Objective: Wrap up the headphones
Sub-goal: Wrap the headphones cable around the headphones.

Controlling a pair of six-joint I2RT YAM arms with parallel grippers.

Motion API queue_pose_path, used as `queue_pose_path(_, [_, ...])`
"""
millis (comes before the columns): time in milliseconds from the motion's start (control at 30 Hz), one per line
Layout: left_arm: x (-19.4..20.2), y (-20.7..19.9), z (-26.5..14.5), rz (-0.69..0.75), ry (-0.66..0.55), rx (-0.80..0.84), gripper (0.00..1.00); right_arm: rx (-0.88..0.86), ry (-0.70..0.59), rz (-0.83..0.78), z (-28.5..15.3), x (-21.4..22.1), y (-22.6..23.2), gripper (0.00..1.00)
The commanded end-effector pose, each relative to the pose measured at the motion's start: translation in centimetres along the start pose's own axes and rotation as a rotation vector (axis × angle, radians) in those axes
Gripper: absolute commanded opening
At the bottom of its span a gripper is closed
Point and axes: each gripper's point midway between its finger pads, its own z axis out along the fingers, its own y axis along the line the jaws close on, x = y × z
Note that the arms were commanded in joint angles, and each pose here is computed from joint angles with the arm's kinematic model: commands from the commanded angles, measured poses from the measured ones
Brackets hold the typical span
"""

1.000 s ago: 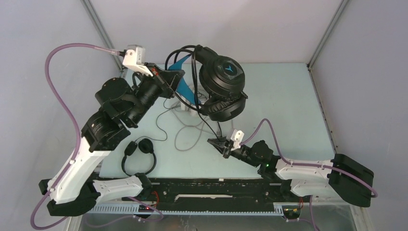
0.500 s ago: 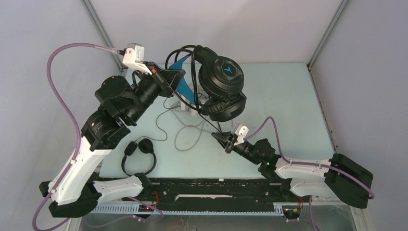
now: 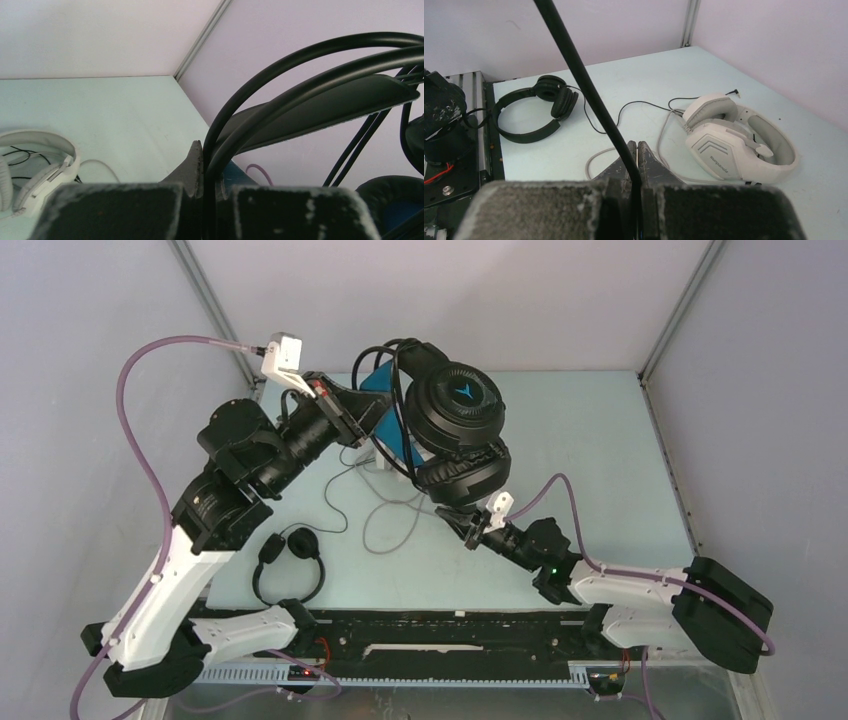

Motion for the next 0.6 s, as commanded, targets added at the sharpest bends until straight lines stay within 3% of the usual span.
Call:
queue_pose_path(0, [-4.8, -5.9, -1.9, -0.164, -0.125, 0.249, 0.0, 0.058, 0.066, -0.001, 0.2, 1.6, -1.5, 0.0])
queue_pose_path(267, [-1.0, -5.2, -4.0, 0.088, 0.08, 0.274, 0.0, 0.154, 0.046, 0.048, -2.1, -0.6, -5.8, 0.0])
queue_pose_path(367, [0.3, -2.5, -4.7, 0.204, 0.15, 0.175, 0.0, 0.206, 0.032, 0.1, -3.6, -1.9, -7.7, 0.0])
queue_pose_path(567, [-0.3, 0.9, -5.3, 0.389, 0.132, 0.034, 0.0, 0.299, 0.018, 0.138, -6.2, -4.0, -10.0, 0.0])
